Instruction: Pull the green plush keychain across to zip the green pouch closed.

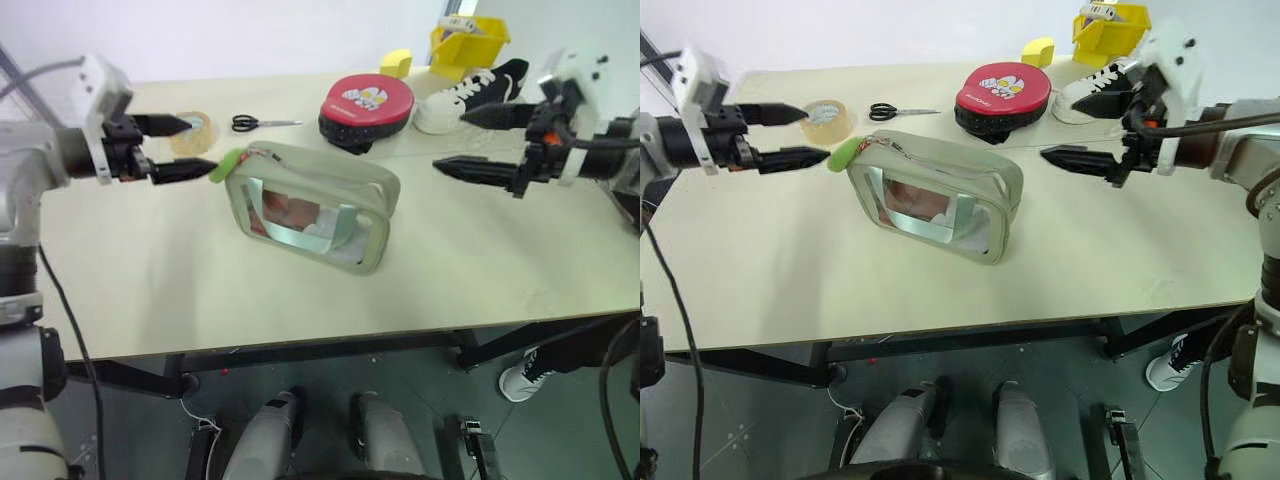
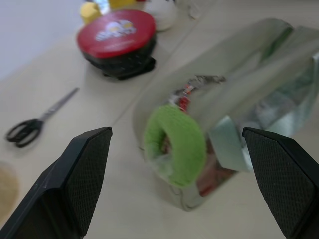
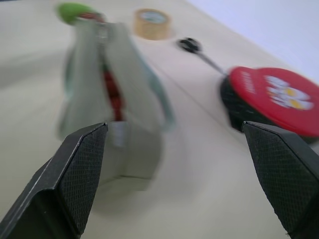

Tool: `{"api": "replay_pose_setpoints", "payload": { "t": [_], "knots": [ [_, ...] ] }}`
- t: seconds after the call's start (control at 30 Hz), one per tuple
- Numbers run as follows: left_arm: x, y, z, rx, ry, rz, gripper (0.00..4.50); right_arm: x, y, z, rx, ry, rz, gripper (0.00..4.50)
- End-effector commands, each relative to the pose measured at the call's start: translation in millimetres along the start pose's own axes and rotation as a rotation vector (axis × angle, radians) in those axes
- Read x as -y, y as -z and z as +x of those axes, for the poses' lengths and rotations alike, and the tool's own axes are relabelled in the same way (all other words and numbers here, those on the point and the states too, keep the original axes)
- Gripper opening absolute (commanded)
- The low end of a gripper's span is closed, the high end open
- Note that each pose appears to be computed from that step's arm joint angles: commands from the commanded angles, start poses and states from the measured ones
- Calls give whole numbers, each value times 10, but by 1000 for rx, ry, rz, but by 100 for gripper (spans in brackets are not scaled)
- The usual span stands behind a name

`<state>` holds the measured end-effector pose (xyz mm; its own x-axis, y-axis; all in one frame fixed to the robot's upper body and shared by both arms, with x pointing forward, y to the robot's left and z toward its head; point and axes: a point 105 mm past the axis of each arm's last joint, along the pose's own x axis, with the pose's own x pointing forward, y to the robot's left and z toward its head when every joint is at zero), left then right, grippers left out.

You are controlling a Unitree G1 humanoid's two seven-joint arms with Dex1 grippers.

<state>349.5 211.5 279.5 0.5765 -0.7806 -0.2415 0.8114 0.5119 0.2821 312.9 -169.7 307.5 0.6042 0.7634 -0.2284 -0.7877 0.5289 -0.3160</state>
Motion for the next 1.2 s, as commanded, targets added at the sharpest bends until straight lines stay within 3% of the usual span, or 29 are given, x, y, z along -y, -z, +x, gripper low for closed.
{"api": "replay_pose_setpoints", "payload": {
  "t": [0.03,0.33,0.6,0.77,1.0,1.1,1.2],
  "knots": [
    [19,-181,-27,24,10,70,447,-59,-121,84,29,-3,-20,450],
    [41,-171,11,24,-3,69,447,-87,-118,153,29,-11,-13,450],
    [278,-349,93,70,112,71,447,-441,-418,548,122,-174,-12,450],
    [643,-434,71,35,268,138,447,-708,-211,1143,34,-219,-138,450],
    [602,-366,-3,5,185,144,447,-794,152,1434,-84,-245,-283,450],
    [607,-369,-36,9,156,140,450,-736,189,1447,-96,-235,-336,370],
    [586,-339,-61,2,123,136,450,-695,207,1480,-97,-226,-377,216]
  ]
}}
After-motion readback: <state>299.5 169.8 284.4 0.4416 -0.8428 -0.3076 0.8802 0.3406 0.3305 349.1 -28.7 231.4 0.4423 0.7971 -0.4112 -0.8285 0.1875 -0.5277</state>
